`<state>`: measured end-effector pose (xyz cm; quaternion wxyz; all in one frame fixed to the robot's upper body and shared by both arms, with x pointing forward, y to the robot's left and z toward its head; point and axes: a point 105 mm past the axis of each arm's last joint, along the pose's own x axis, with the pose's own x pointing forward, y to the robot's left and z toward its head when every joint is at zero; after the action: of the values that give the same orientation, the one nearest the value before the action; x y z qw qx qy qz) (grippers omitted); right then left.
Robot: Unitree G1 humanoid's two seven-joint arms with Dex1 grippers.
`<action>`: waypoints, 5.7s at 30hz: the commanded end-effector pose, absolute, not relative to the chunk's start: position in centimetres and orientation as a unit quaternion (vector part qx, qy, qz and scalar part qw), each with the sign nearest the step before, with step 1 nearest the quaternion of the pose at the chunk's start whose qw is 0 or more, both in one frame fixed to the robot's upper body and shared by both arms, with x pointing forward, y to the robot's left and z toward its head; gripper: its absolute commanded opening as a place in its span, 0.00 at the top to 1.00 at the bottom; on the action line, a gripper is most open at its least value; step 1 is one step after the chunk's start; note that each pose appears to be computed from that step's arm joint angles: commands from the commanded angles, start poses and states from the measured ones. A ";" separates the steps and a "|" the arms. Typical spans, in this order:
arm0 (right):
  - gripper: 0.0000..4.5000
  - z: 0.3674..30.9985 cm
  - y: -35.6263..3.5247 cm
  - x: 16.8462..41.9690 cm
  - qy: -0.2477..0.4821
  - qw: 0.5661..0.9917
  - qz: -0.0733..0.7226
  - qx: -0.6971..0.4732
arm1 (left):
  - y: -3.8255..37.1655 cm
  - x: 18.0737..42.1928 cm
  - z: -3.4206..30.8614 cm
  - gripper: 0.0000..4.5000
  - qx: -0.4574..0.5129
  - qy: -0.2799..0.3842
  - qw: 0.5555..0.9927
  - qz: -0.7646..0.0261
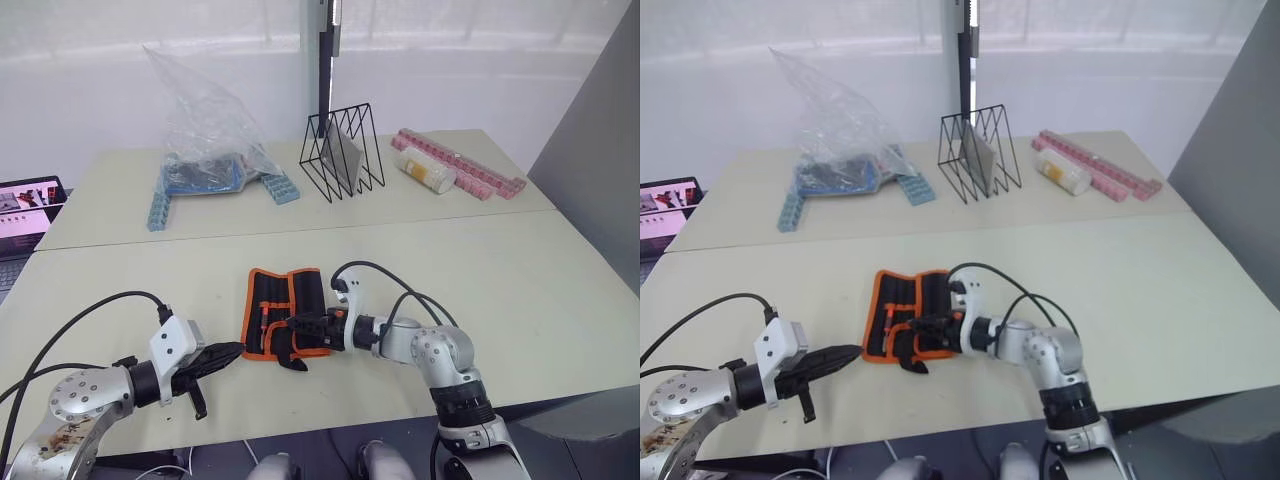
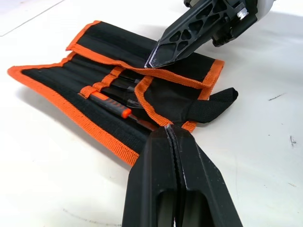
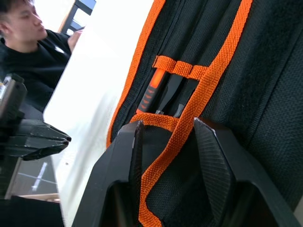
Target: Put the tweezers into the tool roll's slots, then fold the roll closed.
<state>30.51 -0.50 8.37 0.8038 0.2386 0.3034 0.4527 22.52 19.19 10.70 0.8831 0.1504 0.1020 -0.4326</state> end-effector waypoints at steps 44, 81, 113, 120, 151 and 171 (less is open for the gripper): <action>1.00 7.3 -3.3 31.7 0.287 0.839 0.412 0.208 | 16.9 25.8 7.5 0.41 -0.221 0.232 0.912 -0.254; 1.00 10.7 -0.2 31.2 0.043 0.837 0.544 -0.050 | 20.1 28.5 8.0 1.00 -0.063 0.238 0.929 -0.275; 1.00 7.2 -0.4 32.6 0.098 0.838 0.527 -0.100 | 16.4 29.4 15.9 1.00 0.000 0.155 0.875 -0.460; 1.00 7.1 -0.3 32.4 0.099 0.839 0.526 -0.099 | 12.8 28.6 13.3 1.00 -0.033 0.181 0.849 -0.495; 1.00 14.1 -4.0 32.3 0.011 0.852 0.523 -0.012 | 11.0 30.6 6.2 1.00 0.032 0.255 0.861 -0.440; 1.00 8.0 -2.7 34.6 0.109 0.854 0.492 -0.127 | 10.8 29.6 5.0 1.00 0.117 0.264 0.842 -0.455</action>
<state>34.66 -1.65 9.85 0.8519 -0.1150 0.0749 0.5055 30.32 9.87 8.05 0.8516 0.1063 0.2050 -0.4706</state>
